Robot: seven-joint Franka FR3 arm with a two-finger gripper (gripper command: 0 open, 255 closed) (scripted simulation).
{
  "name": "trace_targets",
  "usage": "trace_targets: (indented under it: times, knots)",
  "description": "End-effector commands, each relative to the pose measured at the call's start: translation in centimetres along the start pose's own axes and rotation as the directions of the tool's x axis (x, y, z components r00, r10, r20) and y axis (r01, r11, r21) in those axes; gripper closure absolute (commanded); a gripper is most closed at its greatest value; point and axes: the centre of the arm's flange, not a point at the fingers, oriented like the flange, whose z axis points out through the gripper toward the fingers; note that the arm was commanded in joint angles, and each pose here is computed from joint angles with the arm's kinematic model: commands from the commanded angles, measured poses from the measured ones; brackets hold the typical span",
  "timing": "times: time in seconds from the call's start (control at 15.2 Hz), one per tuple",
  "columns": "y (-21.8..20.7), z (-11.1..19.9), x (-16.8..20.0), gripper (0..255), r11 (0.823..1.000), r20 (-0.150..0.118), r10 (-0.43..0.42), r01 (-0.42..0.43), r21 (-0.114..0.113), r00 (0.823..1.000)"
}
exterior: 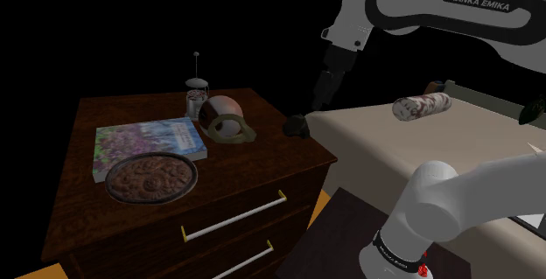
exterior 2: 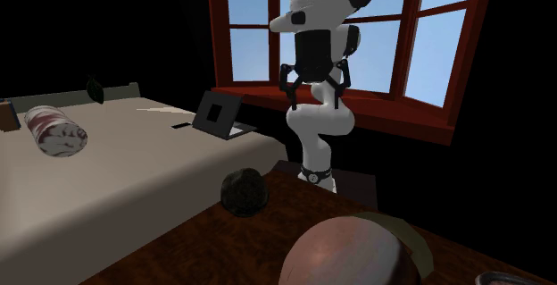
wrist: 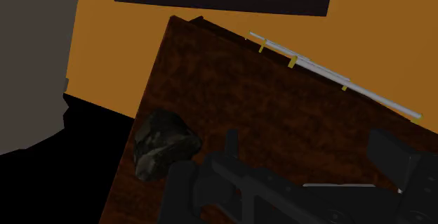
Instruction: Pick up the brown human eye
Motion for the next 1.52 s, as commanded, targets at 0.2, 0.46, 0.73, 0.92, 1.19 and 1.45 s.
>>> trace_targets:
  times: [0.2, 0.46, 0.73, 0.92, 1.19, 1.45]
  knots:
    - [0.7, 2.2, 3.0, 0, 0.991, -0.019, -0.132, 0.132, 0.002, 0.991]
    - [0.9, 5.0, 7.0, 0, 0.953, -0.044, -0.303, 0.303, 0.001, 0.952]
    - [0.4, 7.8, 11.2, 0, 0.885, -0.069, -0.465, 0.466, -0.005, 0.883]
    - [-0.5, 9.7, 14.2, 0, 0.816, -0.087, -0.577, 0.578, -0.012, 0.812]
    - [-2.2, 12.3, 18.1, 0, 0.702, -0.109, -0.71, 0.712, -0.024, 0.696]
    - [-2.4, 14.2, 18.5, 0, 0.685, -0.112, -0.726, 0.728, -0.026, 0.679]
